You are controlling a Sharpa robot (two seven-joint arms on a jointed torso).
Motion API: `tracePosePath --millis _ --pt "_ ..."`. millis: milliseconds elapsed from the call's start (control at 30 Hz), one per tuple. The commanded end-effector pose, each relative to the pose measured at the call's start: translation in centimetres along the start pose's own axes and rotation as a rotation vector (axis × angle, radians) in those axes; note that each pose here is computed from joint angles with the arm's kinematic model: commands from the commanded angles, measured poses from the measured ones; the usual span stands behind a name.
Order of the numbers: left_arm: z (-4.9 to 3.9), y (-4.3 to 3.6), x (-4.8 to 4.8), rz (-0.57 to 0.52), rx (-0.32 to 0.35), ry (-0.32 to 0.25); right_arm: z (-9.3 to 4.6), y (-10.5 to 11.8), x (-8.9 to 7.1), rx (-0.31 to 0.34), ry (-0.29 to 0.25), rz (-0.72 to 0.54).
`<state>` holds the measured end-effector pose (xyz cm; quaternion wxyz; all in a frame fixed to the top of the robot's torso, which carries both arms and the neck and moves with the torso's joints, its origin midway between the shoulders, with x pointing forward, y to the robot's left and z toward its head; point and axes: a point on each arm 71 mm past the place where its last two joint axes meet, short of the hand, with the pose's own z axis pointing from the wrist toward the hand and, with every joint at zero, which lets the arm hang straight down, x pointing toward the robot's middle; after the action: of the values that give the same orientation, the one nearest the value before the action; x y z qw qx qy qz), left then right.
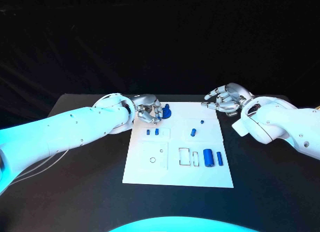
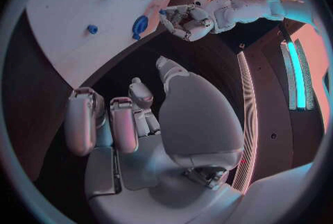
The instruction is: Assemble the parts on the task board
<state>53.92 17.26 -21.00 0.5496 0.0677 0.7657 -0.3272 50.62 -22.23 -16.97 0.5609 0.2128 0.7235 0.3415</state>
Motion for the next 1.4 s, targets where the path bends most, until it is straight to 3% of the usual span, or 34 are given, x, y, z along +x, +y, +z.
tracePosePath --millis 33,300,667,1400 --pt "-0.51 0.38 -0.35 -0.02 -0.012 -0.003 0.0 0.0 0.0 -0.001 0.003 -0.002" --pt "-0.85 1.63 -0.64 -0.03 -0.049 0.012 0.0 -0.1 0.0 0.0 0.004 -0.002" --pt "-0.5 2.17 -0.25 -0.03 -0.071 0.038 0.0 -0.1 0.1 0.001 0.005 -0.002" --pt "0.08 2.05 0.96 -0.035 -0.07 0.076 0.0 -0.1 0.2 0.001 0.007 -0.003"
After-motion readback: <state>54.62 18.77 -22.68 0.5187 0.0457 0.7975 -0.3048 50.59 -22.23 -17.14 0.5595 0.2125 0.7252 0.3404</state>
